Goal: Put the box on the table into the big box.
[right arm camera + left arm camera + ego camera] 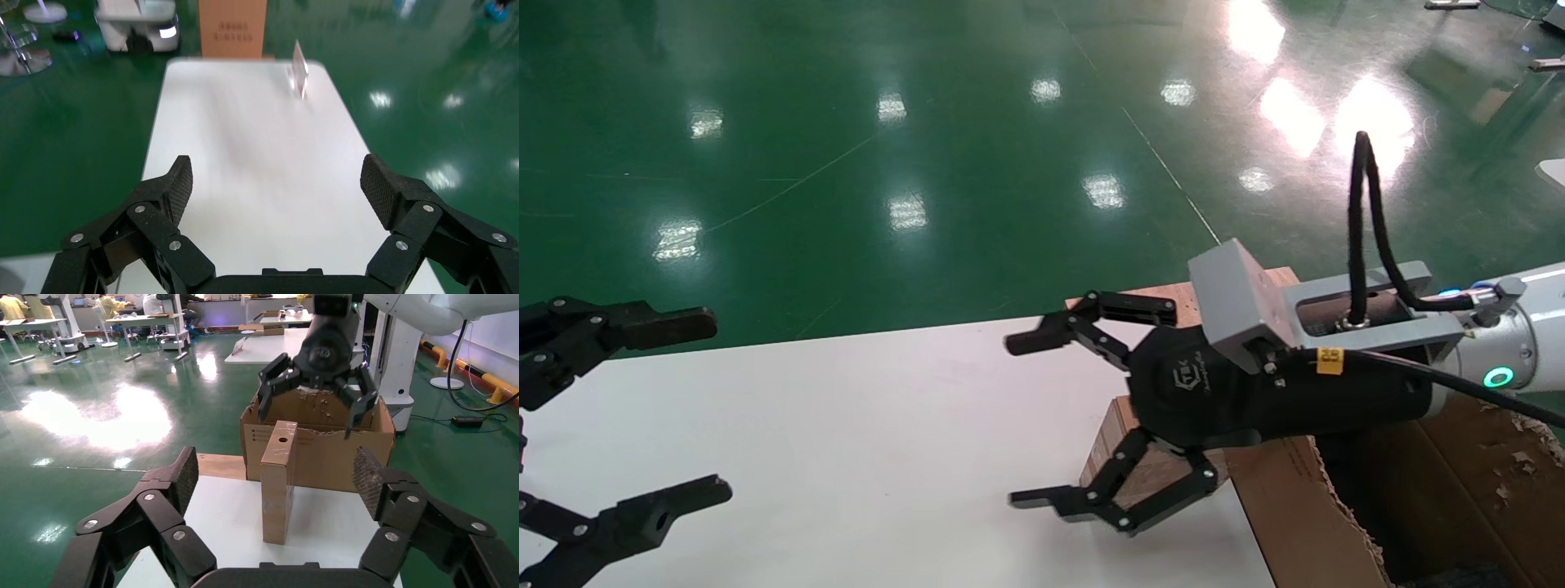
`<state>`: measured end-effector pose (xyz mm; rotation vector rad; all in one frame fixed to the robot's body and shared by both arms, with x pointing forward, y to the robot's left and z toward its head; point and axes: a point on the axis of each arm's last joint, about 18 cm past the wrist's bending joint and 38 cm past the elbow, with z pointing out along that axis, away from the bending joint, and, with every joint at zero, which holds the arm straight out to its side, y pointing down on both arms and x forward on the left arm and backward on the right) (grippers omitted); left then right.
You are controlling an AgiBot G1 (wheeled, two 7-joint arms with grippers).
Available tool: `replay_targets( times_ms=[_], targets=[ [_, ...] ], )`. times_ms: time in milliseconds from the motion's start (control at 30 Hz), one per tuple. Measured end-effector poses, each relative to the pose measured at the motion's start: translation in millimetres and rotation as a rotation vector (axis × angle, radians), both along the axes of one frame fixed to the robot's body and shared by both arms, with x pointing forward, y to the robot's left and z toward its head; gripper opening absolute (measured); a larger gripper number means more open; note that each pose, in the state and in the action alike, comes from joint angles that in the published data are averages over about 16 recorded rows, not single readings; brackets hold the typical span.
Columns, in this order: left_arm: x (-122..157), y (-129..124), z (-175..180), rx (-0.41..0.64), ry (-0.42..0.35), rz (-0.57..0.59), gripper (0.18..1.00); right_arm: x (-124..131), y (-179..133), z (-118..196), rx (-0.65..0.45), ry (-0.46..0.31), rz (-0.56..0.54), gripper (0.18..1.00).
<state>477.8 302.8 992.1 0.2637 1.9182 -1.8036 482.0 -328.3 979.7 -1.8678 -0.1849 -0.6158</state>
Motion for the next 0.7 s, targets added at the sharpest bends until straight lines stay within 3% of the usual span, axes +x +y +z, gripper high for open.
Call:
replay_targets(
  times_ms=[367, 700],
  targets=[
    [0, 0, 0, 0.0, 0.0, 0.0, 0.81, 21, -40, -11, -0.122, 0.008, -0.13, 1.001],
    [0, 0, 0, 0.0, 0.0, 0.0, 0.576, 36, -68, -9, -0.184, 0.008, -0.228, 1.001]
  ],
)
